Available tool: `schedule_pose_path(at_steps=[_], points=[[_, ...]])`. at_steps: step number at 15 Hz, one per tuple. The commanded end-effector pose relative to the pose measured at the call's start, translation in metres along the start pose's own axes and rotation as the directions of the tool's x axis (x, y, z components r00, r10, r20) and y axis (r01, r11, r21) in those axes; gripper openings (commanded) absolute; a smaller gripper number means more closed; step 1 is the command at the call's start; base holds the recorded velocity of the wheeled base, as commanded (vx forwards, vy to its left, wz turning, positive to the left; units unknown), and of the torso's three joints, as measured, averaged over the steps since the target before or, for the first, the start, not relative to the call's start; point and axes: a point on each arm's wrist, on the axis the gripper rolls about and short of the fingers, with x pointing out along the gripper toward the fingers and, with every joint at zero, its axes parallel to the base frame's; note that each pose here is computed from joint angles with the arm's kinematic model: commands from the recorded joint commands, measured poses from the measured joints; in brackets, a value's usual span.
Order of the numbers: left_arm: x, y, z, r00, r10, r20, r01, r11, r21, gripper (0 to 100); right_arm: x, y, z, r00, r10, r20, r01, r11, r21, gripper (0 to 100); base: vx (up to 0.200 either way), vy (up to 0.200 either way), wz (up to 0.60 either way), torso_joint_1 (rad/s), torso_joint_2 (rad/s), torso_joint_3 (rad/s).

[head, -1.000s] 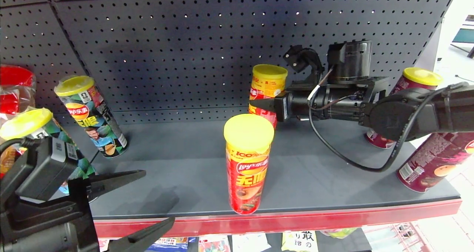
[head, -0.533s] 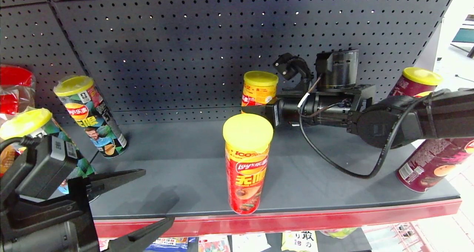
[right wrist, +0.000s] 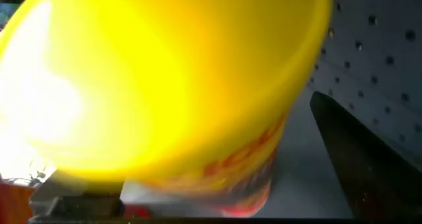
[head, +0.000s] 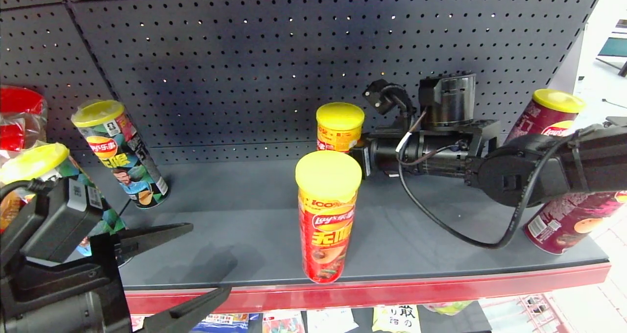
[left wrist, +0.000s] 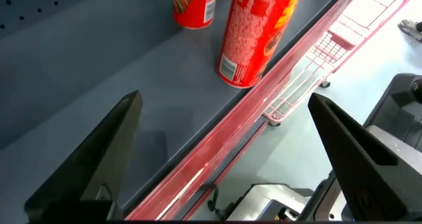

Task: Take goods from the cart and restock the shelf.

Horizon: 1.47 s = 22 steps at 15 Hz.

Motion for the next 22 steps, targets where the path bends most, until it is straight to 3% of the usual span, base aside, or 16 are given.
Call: schedule_pose_path(at_steps=[1,6,11,16,19,22], points=[[0.003,0.001,0.004,1.000,0.000,0.003,0.000,1.000,0.000,100,-0.017,0.011,0.003,1.000,0.005,0.006,-0.005,1.000,-0.001,100,0.000,0.000,0.00,0.000,0.00,0.000],[0.016,0.004,0.008,1.000,-0.001,-0.024,0.001,1.000,0.001,100,-0.066,0.027,-0.010,0.997,-0.071,-0.027,0.071,0.997,0.008,100,0.000,0.000,0.00,0.000,0.00,0.000],[0.039,0.010,0.003,0.995,-0.003,-0.095,0.002,1.000,-0.013,100,-0.136,0.038,-0.029,0.991,-0.136,-0.019,0.136,0.990,0.019,100,0.000,0.000,0.00,0.000,0.00,0.000],[0.061,0.016,-0.009,0.982,-0.007,-0.189,0.000,0.999,-0.035,100,-0.198,0.061,-0.036,0.985,-0.150,0.089,0.151,0.989,-0.005,100,0.000,0.000,0.00,0.000,0.00,0.000],[0.069,0.018,-0.016,0.973,-0.011,-0.232,0.011,1.000,0.000,100,-0.225,0.072,-0.042,0.977,-0.152,0.146,0.156,0.988,-0.019,100,0.000,0.000,0.00,0.000,0.00,0.000],[0.079,0.018,-0.020,0.965,-0.019,-0.261,0.020,1.000,0.000,100,-0.241,0.074,-0.044,0.964,-0.190,0.186,0.196,0.980,-0.018,100,0.000,0.000,0.00,0.000,0.00,0.000]])
